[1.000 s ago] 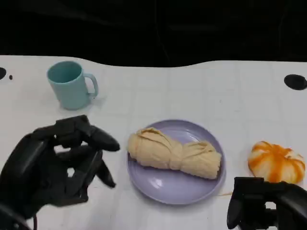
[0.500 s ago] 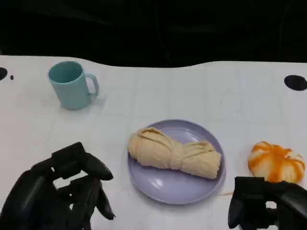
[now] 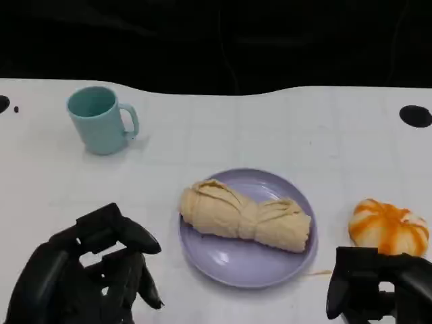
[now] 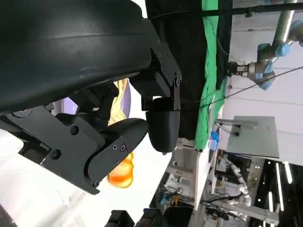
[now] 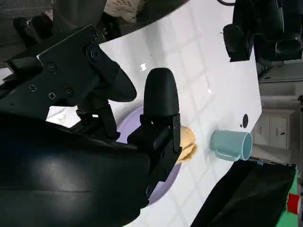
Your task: Grasp the towel on the left side of the plate with the left hand and place it into the plate.
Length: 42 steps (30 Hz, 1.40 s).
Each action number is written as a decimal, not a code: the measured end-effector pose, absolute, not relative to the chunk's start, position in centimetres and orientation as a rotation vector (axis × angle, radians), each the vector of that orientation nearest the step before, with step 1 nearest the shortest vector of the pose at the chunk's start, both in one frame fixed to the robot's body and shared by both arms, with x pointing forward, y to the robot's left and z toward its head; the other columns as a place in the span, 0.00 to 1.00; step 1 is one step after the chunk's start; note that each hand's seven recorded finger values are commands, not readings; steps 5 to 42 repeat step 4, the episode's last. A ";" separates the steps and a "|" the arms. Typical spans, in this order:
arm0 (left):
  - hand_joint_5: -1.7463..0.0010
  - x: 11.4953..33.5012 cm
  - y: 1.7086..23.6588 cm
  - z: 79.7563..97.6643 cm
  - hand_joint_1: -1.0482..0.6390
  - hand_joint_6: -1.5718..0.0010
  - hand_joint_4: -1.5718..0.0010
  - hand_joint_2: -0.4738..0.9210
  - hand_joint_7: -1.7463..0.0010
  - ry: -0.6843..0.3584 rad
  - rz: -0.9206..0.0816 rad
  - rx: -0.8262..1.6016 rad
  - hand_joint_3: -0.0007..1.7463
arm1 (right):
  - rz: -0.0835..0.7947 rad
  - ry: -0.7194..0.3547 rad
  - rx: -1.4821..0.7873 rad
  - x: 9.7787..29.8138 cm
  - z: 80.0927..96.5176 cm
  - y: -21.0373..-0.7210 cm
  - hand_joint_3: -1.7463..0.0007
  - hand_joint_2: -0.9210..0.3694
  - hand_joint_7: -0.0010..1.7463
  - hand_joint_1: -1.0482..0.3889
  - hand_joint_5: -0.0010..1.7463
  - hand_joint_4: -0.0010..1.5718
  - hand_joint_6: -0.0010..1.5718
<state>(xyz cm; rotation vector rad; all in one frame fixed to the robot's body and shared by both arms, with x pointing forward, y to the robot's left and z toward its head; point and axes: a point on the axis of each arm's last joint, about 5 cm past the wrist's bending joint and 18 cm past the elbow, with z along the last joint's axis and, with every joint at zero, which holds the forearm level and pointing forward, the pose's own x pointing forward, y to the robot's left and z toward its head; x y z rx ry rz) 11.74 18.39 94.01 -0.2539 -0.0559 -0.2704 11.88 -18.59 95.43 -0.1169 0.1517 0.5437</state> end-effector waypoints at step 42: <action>0.07 11.8 18.4 94.0 0.54 0.48 0.44 0.71 0.19 -0.068 -0.269 -0.252 0.68 | 0.542 0.155 -0.115 11.9 95.4 -18.7 0.29 0.29 0.87 0.72 1.00 0.44 0.39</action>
